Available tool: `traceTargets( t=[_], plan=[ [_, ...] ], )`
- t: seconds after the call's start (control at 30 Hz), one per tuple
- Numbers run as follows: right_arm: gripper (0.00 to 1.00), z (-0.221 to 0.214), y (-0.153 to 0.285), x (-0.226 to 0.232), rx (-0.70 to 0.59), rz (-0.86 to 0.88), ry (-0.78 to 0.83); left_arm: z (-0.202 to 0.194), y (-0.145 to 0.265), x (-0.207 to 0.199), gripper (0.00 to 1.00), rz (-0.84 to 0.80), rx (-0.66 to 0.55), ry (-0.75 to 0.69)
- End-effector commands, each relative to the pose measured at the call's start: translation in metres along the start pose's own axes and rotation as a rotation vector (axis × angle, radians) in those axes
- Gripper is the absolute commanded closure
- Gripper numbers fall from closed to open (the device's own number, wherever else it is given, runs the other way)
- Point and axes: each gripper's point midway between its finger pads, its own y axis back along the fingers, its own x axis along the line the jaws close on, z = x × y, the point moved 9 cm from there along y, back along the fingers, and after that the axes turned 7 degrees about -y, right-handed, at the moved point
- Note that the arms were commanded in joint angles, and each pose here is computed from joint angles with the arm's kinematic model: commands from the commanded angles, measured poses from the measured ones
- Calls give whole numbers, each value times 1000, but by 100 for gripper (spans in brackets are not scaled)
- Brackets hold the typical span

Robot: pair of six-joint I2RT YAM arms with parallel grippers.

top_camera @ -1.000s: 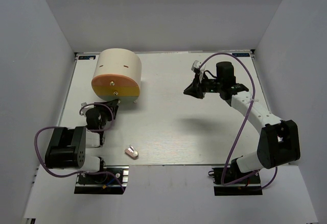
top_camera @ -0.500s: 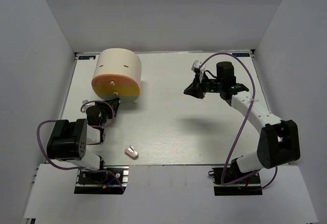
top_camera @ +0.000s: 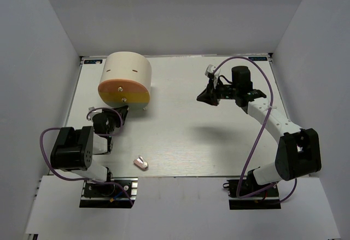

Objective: Sort the stationery into containers
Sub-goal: Open the drawer

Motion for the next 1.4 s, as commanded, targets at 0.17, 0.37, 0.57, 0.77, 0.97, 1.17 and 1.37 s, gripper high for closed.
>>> traceTargets(
  t=[0.17,0.37,0.57,0.77,0.97,1.17,1.37],
  plan=[
    [84,-1,0,-1,-7,17,5,4,-4,-7,51,-28,-3,-25],
    [84,-1,-1,-1,-6,19,7,4,-4,-8,57,-26,-2,-24],
    [84,-2,-1,0,-4,20,4,6,-8,-13,73,-42,-7,-27],
    [82,-3,-1,0,0,28,7,4,-1,-9,80,-34,-5,-35],
    [82,-3,-2,1,-2,37,12,-3,14,-1,81,-23,8,-44],
    [81,-3,-1,0,-5,36,10,-6,18,2,51,-20,18,-53],
    [81,-3,-1,1,0,35,13,-1,8,-8,44,-47,9,-57]
  ],
)
